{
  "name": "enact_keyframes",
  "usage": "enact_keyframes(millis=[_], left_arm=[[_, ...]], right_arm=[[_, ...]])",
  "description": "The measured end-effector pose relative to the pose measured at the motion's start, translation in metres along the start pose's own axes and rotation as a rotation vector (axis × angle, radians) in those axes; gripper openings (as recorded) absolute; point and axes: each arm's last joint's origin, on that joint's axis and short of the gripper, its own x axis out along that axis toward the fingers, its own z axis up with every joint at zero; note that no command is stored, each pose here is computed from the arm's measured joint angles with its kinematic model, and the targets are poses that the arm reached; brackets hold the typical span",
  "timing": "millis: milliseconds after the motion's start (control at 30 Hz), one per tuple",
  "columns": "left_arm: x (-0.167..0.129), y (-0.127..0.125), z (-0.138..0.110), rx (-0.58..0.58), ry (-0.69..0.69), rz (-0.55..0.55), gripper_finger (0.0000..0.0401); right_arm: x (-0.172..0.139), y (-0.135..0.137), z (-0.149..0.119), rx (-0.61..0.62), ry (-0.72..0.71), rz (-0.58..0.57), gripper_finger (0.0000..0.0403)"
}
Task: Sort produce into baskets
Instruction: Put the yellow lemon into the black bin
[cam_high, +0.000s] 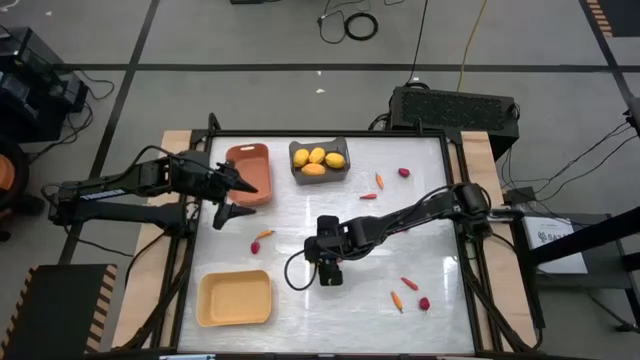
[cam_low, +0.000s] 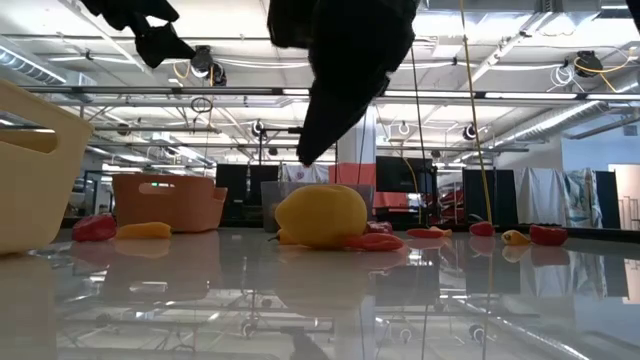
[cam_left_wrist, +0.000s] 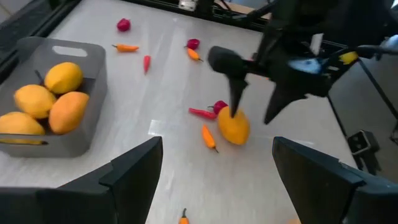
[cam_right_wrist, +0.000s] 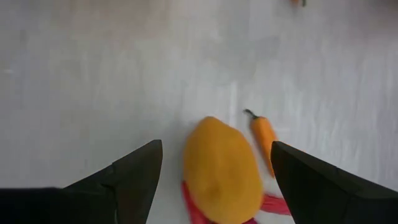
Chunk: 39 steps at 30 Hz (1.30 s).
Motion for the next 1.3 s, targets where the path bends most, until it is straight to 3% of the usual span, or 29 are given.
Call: enact_keyframes(millis=[700,900,1300], left_arm=[[0.010,0.002,0.000,-0.013,0.042,0.000,0.0311],[0.013,0.003,0.000,-0.022,0.052,0.001,0.0311],[0.013,0.003,0.000,-0.014,0.052,0.001,0.0311]], right_arm=[[0.047,-0.007,-0.017,0.032,0.152,-0.004,0.0293],[0.048,-0.008,-0.016,0.035,0.149,-0.004,0.0292],[0.043,-0.020,-0.012,0.105,0.133,0.002,0.0232]])
